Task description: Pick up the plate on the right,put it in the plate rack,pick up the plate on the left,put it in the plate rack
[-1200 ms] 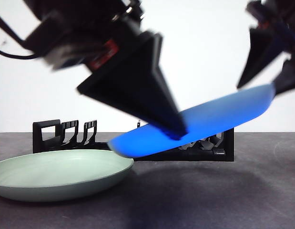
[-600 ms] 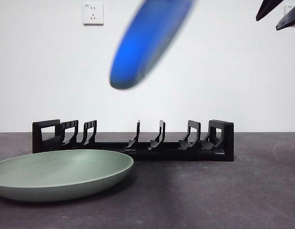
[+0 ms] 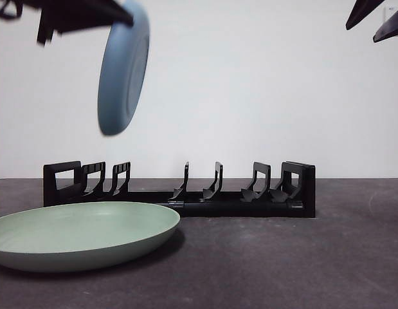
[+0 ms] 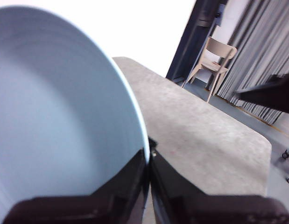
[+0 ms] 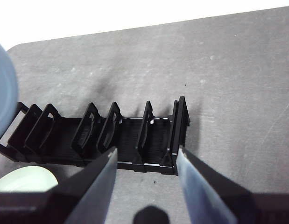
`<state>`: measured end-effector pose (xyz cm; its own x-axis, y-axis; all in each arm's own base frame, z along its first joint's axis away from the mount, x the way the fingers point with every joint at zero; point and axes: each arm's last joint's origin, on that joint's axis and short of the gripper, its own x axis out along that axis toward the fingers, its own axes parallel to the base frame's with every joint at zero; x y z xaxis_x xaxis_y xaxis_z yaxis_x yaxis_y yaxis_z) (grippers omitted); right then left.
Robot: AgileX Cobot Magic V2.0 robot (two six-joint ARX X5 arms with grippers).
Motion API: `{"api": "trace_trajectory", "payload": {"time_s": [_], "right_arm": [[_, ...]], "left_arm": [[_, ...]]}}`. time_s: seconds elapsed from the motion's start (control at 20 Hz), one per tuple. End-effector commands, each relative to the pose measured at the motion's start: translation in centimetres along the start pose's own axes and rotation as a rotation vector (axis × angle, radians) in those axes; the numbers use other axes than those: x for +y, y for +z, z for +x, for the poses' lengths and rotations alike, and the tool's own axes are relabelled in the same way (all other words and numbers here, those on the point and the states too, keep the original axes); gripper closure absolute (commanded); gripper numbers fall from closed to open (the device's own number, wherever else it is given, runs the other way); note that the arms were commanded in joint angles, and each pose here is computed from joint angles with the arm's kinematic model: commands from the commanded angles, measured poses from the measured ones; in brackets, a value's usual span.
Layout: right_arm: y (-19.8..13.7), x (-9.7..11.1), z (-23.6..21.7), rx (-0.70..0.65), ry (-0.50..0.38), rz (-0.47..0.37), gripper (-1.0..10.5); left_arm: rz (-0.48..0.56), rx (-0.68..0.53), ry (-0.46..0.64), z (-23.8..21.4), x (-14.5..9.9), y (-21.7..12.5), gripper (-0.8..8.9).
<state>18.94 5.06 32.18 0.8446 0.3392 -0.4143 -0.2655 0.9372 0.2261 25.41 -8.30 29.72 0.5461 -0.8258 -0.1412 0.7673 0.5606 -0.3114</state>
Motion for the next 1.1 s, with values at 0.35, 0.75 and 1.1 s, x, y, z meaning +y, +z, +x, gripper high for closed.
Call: {"api": "trace_trajectory", "payload": {"time_s": [0.35,0.75,1.1], "right_arm": [[0.0,0.0,0.0,-0.005,0.0,0.011,7.3],[0.0,0.0,0.2,0.005,-0.002,0.012,7.3],[-0.2,0.1,0.6,0.033,0.052,0.037,7.3]], "left_arm": [[-0.095,-0.008,-0.037,0.9,6.3,-1.2,8.23],[-0.17,0.075,-0.012,2.0,9.2,-3.4,8.23],[-0.219,0.158,-0.026,1.8,9.0,-4.4,6.53]]}}
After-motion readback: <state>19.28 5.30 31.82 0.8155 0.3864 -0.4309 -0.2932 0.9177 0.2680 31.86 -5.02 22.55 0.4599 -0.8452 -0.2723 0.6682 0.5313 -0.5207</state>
